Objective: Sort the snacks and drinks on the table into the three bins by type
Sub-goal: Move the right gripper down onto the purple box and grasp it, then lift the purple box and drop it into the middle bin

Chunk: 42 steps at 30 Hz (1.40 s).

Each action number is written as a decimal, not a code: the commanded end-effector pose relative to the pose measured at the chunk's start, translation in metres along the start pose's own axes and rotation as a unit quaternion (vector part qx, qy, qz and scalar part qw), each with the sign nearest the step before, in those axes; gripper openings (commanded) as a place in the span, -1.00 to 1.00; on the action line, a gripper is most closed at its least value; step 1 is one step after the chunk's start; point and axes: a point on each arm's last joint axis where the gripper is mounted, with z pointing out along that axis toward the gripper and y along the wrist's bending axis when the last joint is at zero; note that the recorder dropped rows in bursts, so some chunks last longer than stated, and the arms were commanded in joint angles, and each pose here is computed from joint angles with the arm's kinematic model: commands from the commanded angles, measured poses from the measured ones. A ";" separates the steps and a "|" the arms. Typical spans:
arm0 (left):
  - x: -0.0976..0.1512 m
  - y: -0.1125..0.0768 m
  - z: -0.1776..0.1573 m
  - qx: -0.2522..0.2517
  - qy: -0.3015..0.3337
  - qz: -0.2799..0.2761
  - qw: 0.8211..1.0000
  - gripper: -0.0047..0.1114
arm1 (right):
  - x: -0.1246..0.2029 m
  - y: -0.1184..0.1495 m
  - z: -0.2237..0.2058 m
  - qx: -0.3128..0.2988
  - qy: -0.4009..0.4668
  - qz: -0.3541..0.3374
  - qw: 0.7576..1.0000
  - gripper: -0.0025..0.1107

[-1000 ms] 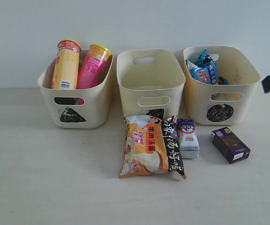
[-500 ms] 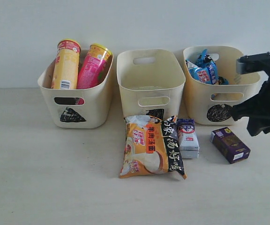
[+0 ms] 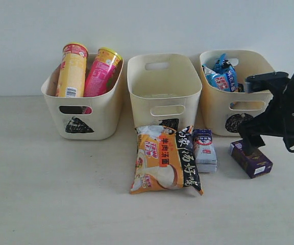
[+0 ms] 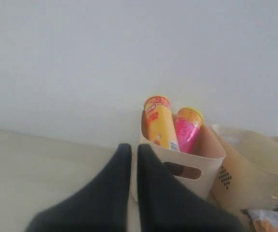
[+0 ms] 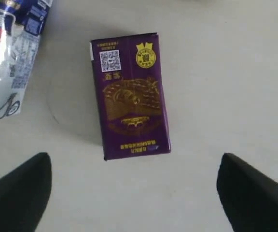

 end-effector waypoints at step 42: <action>0.023 -0.001 -0.013 0.022 0.049 0.050 0.997 -0.84 | -0.025 0.007 -0.055 -0.033 -0.123 0.017 0.992 -0.96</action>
